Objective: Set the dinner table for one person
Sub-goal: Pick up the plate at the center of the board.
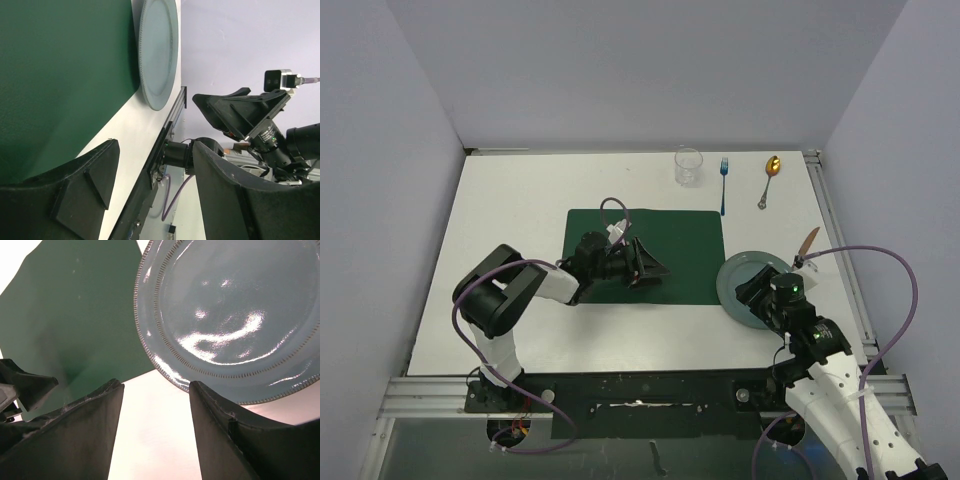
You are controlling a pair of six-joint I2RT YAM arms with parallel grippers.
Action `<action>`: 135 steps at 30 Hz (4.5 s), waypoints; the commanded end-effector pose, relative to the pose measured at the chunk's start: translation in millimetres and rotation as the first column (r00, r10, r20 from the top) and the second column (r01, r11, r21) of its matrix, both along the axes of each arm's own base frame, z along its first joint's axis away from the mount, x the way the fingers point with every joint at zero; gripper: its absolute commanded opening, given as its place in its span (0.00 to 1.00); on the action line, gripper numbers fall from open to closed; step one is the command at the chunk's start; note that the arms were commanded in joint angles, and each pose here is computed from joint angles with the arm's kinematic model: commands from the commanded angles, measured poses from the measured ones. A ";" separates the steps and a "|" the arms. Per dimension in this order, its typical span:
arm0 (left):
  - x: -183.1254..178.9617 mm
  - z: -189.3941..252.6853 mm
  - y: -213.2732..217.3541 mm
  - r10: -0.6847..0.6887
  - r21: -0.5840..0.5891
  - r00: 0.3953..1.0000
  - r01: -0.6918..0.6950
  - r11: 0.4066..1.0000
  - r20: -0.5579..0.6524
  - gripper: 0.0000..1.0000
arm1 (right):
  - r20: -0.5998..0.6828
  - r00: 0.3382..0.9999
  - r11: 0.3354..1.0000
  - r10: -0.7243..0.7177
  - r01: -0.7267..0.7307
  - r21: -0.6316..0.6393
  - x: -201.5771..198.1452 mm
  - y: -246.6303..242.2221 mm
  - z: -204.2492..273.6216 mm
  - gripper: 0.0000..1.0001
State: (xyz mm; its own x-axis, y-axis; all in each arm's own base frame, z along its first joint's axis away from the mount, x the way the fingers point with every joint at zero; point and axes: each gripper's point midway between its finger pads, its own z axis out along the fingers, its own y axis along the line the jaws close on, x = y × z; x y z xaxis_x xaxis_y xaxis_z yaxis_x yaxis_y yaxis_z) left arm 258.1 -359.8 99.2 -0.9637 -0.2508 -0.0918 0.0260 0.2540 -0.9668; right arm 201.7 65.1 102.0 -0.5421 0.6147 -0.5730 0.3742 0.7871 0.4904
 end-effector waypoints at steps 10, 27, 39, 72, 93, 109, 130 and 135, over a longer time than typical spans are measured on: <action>26.3 13.0 -34.2 -0.043 0.043 0.991 0.038 0.998 0.130 0.58 | 0.009 0.996 0.996 -0.086 0.086 -0.002 -10.1 -15.1 -5.8 0.56; 40.7 7.9 -105.3 -0.170 0.087 0.971 0.157 0.984 0.168 0.58 | -0.080 0.979 0.981 -0.185 0.189 0.042 -33.4 -22.8 -36.8 0.56; 32.3 -8.0 -138.4 -0.226 0.135 0.961 0.205 0.969 0.162 0.58 | -0.093 0.967 0.971 -0.235 0.238 0.022 -35.5 -30.5 -40.0 0.56; 36.4 -10.7 -147.6 -0.252 0.289 0.943 0.184 0.939 0.219 0.58 | -0.148 0.903 0.910 -0.404 0.379 -0.171 0.0 -56.7 -46.5 0.52; 27.6 -20.2 -159.6 -0.306 0.215 0.931 0.262 0.941 0.201 0.58 | -0.127 0.884 0.890 -0.451 0.433 -0.145 -28.3 -68.4 -31.1 0.51; 24.7 -37.9 -166.0 -0.343 0.197 0.924 0.309 0.930 0.168 0.58 | -0.122 0.883 0.888 -0.453 0.434 -0.150 -27.3 -69.3 -25.3 0.51; 16.5 -63.1 -166.3 -0.379 0.186 0.916 0.353 0.917 0.129 0.30 | -0.114 0.875 0.879 -0.470 0.453 -0.149 -30.0 -72.4 -20.1 0.51; 16.3 -65.7 -166.8 -0.382 0.183 0.916 0.358 0.916 0.124 0.12 | -0.106 0.869 0.871 -0.484 0.466 -0.155 -30.2 -75.2 -17.0 0.52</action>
